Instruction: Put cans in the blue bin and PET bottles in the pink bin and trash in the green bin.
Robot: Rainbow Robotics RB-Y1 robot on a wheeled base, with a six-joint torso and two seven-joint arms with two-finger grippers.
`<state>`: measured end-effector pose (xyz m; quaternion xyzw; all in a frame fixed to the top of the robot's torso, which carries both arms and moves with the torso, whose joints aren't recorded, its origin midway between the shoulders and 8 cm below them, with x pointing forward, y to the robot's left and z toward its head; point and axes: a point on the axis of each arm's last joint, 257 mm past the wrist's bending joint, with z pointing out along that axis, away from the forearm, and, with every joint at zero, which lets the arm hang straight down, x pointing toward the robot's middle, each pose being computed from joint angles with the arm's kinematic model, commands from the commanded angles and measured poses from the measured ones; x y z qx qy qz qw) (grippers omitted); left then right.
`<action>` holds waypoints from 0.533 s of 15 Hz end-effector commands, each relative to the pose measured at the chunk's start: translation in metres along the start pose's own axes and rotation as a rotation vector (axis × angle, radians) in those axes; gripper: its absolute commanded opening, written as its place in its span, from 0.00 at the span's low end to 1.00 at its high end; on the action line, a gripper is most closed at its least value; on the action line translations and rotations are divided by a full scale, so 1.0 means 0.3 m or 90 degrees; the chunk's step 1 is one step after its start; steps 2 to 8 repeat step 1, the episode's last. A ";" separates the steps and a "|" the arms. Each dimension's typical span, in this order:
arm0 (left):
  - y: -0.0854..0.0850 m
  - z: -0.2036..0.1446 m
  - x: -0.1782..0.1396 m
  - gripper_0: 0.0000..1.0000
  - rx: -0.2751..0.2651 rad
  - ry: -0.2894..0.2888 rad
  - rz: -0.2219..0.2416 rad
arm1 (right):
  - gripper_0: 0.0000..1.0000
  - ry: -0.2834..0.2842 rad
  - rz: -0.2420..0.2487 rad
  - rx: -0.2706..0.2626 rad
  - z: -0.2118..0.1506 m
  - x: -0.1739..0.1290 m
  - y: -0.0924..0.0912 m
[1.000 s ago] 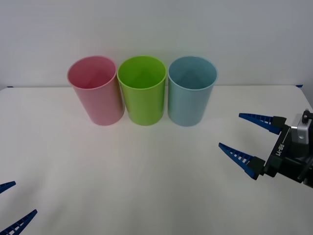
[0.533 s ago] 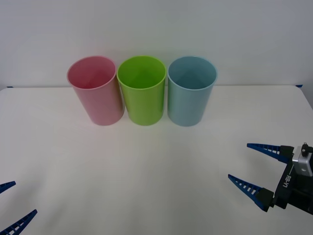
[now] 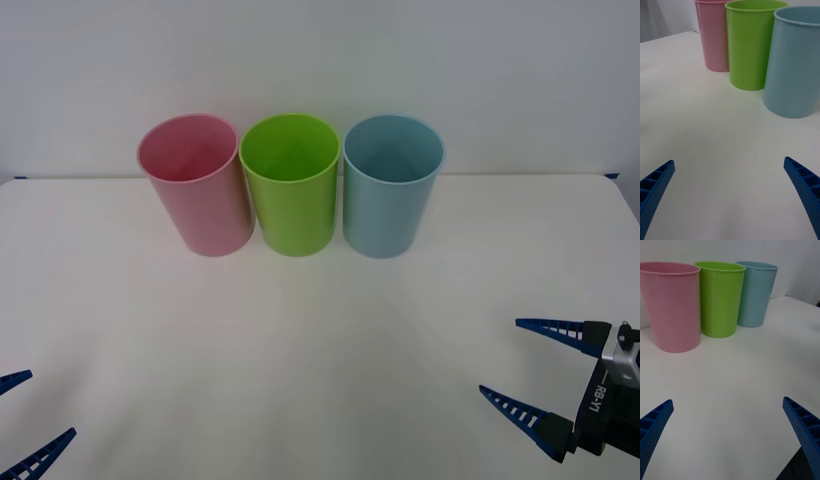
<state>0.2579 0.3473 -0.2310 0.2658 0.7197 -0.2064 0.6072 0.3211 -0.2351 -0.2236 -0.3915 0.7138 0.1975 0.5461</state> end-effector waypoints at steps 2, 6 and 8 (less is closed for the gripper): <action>0.000 0.000 0.000 1.00 0.000 0.000 0.000 | 1.00 0.004 -0.003 0.000 -0.001 0.005 0.000; 0.000 0.000 0.000 1.00 0.000 0.000 0.000 | 1.00 0.004 -0.003 0.000 -0.001 0.005 0.000; 0.000 0.000 0.000 1.00 0.000 0.000 0.000 | 1.00 0.004 -0.003 0.000 -0.001 0.005 0.000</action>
